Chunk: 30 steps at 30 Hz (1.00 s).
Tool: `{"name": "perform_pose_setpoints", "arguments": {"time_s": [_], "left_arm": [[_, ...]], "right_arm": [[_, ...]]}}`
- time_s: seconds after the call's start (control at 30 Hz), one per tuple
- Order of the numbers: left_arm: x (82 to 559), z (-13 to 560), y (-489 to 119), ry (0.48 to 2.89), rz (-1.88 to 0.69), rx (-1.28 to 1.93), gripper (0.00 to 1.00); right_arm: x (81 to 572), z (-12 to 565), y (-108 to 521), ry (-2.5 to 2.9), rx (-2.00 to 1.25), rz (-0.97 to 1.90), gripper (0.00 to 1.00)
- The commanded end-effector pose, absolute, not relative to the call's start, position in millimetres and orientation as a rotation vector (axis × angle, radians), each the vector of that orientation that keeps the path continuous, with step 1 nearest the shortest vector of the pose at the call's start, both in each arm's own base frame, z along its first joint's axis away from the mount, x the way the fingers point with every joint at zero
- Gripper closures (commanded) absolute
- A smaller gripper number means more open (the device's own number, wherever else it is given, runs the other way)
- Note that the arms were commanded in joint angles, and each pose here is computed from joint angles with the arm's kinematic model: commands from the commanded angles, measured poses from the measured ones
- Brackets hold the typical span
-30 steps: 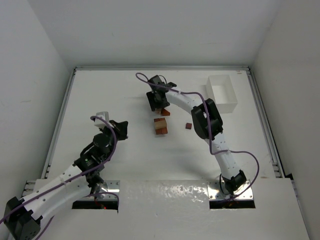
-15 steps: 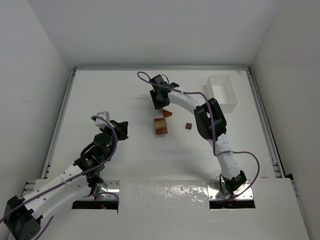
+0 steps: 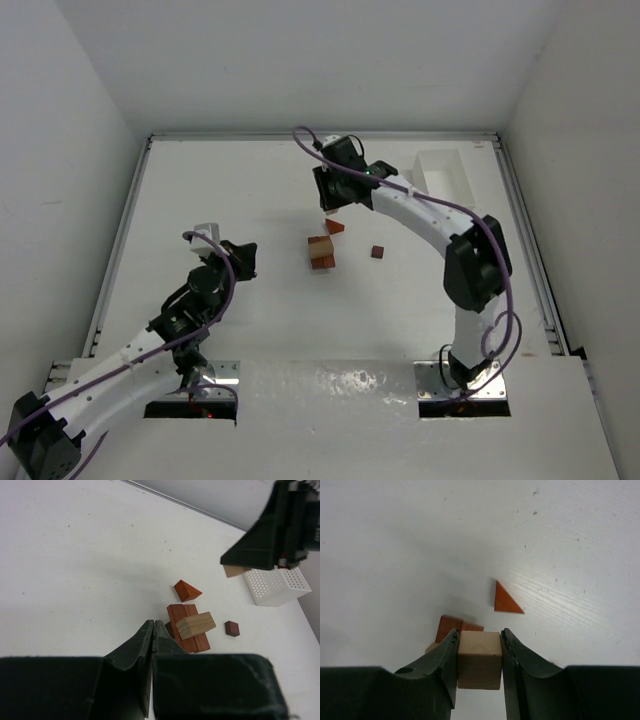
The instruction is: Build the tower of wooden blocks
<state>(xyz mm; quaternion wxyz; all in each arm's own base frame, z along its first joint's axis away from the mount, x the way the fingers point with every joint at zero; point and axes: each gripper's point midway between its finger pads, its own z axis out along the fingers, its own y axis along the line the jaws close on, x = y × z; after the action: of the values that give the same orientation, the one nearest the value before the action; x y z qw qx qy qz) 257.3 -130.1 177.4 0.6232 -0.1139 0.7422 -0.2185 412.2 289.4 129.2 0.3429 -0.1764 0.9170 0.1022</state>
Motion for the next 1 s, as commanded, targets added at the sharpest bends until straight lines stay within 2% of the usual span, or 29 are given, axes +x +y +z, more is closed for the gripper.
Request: {"name": "perform_pose_setpoints", "arguments": {"time_s": [0.0,0.17,0.33,0.97], "left_arm": [[256,194,-138,1.657,-0.557,-0.242,1.00],[255,197,-138,1.649,-0.571,-0.244,1.00],[254,198,-138,1.642,-0.577,-0.245,1.00],[253,199,-140,1.643,-0.593,-0.236,1.00]], "right_arm": [[386,148,293,2.360,-0.472,0.294,0.68],[352,146,302,2.361,-0.500,0.256,0.67],[339,124,304,2.400,-0.442,0.248,0.65],[339,100,320,2.429,-0.421,0.243,0.63]]}}
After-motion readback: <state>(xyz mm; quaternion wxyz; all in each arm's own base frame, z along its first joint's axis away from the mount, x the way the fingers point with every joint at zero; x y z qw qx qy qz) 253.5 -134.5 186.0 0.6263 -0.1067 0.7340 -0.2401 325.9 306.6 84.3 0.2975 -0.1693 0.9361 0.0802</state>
